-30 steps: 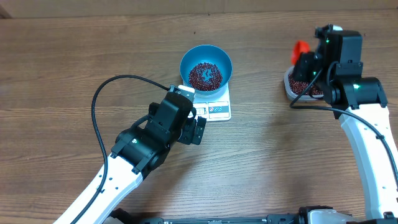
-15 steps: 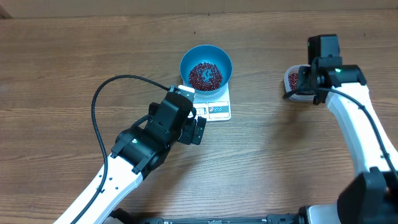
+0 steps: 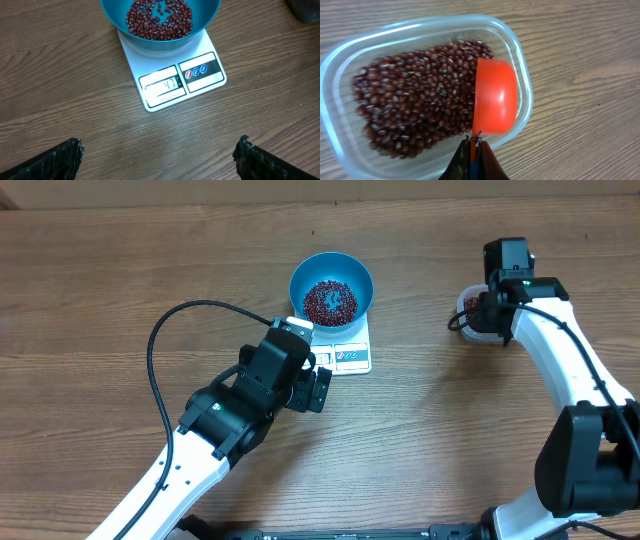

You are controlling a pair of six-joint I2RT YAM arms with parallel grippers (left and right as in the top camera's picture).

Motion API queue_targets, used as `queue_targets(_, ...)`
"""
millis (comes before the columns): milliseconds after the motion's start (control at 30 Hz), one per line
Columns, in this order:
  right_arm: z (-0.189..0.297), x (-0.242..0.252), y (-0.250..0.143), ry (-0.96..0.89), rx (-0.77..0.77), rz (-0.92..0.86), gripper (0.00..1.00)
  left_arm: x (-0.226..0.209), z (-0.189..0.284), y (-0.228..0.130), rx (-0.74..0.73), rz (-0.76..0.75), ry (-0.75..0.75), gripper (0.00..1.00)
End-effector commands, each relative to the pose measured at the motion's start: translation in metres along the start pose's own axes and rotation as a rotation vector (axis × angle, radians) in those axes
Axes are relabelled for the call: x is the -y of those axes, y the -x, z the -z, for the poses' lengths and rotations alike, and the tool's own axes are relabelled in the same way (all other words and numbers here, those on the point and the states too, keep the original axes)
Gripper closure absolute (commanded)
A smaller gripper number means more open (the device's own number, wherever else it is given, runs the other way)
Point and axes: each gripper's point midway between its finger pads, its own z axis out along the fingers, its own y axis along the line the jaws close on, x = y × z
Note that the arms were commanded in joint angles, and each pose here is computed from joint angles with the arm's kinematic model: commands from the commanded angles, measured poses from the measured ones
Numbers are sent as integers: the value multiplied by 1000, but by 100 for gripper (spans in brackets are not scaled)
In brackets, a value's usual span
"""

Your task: Scoop item into bowl and weigh 150g on scale

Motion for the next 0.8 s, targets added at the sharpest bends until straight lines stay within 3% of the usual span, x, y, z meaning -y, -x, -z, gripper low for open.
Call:
queue_targets(0,-10,8,0,11,-20,-20,96,-1,0,0,5,11,11,0)
queue_targets(200,-15,-9,1,229,-32,13,96,-1,0,0,5,11,11,0)
queue_targets(767,-10,-29,4,366,-19,45,96,-1,0,0,5,11,11,1)
